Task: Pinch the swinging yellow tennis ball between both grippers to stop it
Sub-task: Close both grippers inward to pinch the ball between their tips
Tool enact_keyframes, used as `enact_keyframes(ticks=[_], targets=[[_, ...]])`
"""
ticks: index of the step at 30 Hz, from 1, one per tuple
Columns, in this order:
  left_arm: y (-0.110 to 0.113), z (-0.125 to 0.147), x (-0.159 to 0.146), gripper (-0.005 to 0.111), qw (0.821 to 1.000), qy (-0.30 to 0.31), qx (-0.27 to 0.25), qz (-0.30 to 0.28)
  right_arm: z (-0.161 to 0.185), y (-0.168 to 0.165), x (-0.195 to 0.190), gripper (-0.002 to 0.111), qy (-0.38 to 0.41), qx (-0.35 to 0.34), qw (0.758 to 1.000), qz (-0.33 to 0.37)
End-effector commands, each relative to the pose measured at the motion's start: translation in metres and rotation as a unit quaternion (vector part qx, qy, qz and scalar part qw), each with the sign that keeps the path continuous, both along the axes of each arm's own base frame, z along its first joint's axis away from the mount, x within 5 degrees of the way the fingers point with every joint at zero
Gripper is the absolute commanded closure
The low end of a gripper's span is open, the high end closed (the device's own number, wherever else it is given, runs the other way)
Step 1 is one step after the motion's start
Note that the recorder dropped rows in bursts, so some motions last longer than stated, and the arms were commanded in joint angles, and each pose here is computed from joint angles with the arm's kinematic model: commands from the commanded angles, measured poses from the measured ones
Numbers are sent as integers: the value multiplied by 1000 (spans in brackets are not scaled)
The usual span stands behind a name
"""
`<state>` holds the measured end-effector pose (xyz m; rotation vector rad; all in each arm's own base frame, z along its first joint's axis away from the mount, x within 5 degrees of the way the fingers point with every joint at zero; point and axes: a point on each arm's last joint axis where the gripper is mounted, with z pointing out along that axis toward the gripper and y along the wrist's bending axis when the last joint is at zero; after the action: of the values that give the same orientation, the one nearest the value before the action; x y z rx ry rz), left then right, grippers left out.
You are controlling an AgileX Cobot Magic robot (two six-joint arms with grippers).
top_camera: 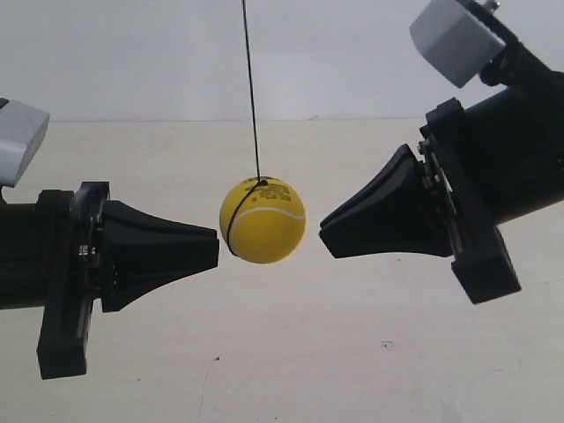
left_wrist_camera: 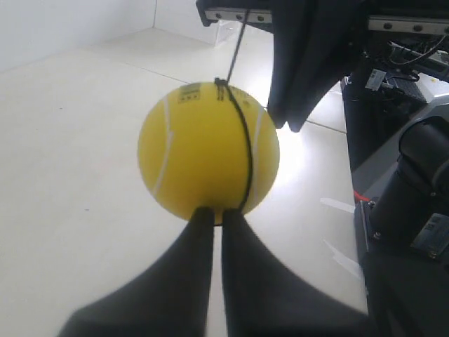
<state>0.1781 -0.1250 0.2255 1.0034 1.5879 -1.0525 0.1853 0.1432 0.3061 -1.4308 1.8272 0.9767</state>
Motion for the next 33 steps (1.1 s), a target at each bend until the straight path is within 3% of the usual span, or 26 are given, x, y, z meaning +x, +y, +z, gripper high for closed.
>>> enact_keyframes(ticks=[1, 11, 19, 33], targets=[[-2, 2, -1, 102, 1000, 1, -7, -9, 3, 1, -3, 108, 0, 12, 1000, 9], [-2, 2, -1, 102, 1000, 1, -7, -9, 6, 5, -3, 108, 8, 39, 999, 6], [-2, 2, -1, 102, 1000, 1, -7, -9, 3, 17, -12, 108, -5, 24, 999, 40], [-2, 2, -1, 102, 1000, 0, -9, -10, 0, 16, -11, 108, 3, 20, 1000, 23]])
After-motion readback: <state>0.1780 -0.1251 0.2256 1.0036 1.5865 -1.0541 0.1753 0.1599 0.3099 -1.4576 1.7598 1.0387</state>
